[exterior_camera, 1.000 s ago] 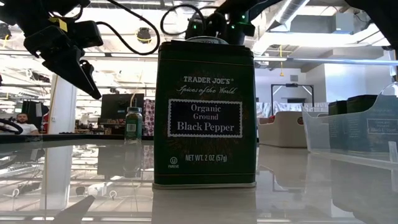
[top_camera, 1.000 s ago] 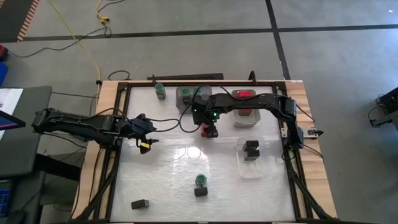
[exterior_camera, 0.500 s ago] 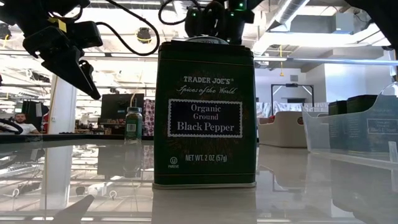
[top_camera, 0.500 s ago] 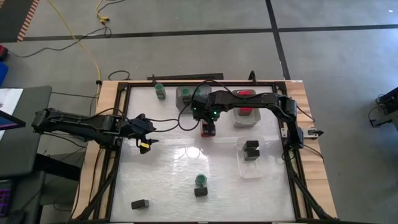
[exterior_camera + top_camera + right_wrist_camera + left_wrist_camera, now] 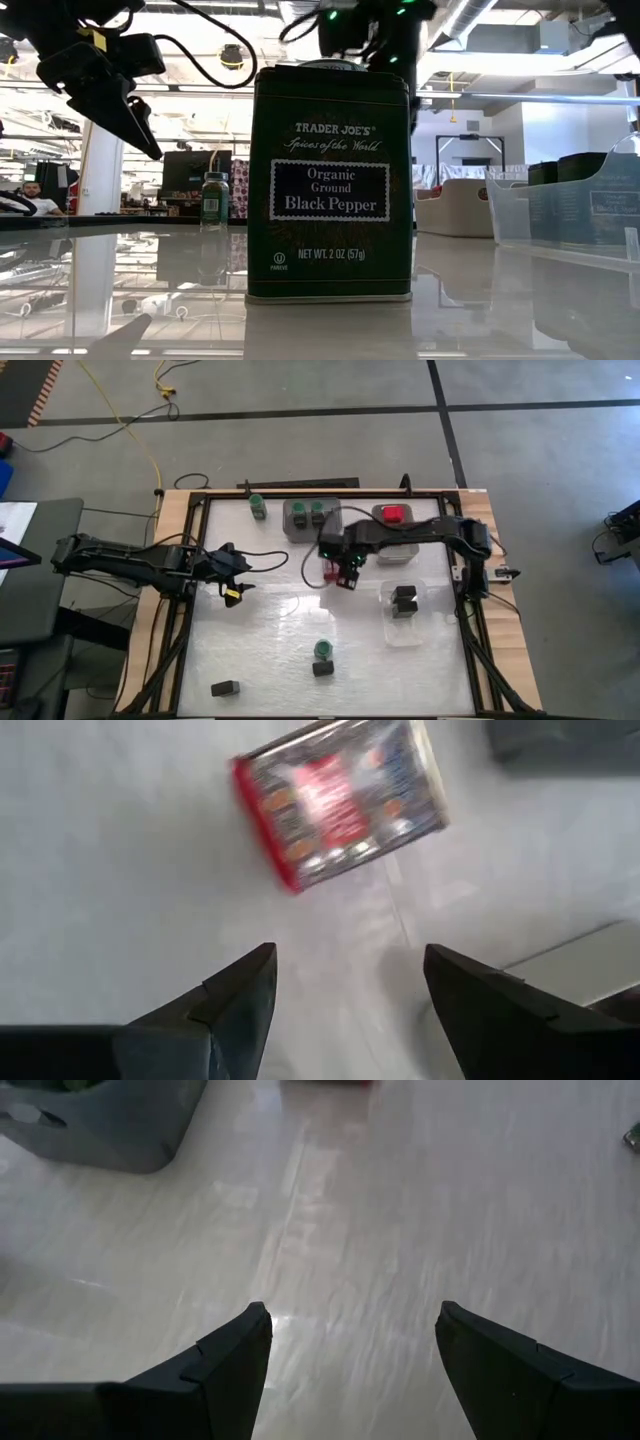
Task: Sort spices by type
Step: Put the center red seasoning can into the gray bin
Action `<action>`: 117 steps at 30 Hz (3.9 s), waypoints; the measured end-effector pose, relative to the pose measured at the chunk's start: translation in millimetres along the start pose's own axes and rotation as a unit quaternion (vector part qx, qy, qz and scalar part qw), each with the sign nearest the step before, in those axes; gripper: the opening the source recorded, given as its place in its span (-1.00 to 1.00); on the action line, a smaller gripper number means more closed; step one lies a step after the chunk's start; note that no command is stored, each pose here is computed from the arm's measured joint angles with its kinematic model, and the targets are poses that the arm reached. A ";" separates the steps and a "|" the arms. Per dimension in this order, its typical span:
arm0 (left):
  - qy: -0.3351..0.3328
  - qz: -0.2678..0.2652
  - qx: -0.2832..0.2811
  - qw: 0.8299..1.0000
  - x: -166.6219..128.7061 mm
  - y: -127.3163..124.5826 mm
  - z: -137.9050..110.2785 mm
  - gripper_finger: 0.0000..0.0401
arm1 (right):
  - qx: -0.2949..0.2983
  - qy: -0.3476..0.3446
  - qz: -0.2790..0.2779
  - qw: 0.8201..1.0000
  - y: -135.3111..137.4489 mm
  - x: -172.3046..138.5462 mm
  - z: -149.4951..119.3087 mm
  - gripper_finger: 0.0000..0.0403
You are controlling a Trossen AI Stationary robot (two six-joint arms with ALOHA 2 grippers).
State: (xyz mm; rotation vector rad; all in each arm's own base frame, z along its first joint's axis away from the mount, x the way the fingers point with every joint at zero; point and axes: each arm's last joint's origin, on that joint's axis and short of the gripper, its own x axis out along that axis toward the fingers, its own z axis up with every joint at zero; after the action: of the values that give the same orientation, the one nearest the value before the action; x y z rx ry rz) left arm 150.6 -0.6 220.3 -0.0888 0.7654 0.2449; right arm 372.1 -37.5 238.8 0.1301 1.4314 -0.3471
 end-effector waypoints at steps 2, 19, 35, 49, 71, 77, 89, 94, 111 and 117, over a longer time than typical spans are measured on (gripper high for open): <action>-0.001 0.000 -0.003 1.000 0.0 0.0 0.2 0.35 | 0.007 -0.020 -0.002 1.000 8.3 -4.1 -15.2 0.42; -0.047 0.081 -0.110 0.990 0.5 10.7 7.4 0.96 | 0.160 -0.289 -0.019 0.944 38.3 -18.7 -133.3 0.42; -0.150 0.063 -0.246 0.956 7.3 8.7 31.6 0.92 | 0.140 -0.336 -0.049 0.930 64.6 -19.2 -156.7 0.42; -0.092 0.134 -0.395 0.904 91.5 -8.6 148.3 0.92 | 0.157 -0.337 -0.094 0.923 65.8 -10.7 -173.0 0.42; 0.102 0.168 -0.524 0.829 196.8 -15.4 231.0 0.92 | 0.180 -0.348 -0.030 0.920 104.9 -19.9 -240.1 0.42; 0.125 0.195 -0.538 0.810 193.7 -14.9 224.4 0.92 | 0.191 -0.358 -0.013 0.914 111.7 -19.9 -248.0 0.42; 0.112 0.189 -0.547 0.808 194.8 -15.2 226.8 0.92 | 0.182 -0.352 -0.024 0.918 124.7 -6.9 -254.9 0.42; 0.131 0.200 -0.540 0.807 214.3 -16.4 216.4 0.92 | 0.176 -0.352 -0.017 0.919 127.2 -7.9 -259.4 0.42; 0.153 0.189 -0.538 0.807 250.2 -16.0 201.7 0.92 | 0.178 -0.352 -0.007 0.919 129.1 -8.7 -263.3 0.42; 0.160 0.190 -0.531 0.810 249.2 -14.6 201.1 0.92 | 0.177 -0.352 -0.009 0.919 128.9 -8.6 -263.2 0.42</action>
State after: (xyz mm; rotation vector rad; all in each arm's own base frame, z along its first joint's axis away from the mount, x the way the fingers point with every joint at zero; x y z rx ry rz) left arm 462.9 65.7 191.5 -1.0752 0.8974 1.0546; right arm 162.5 162.8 194.6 0.2575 0.6456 -0.5973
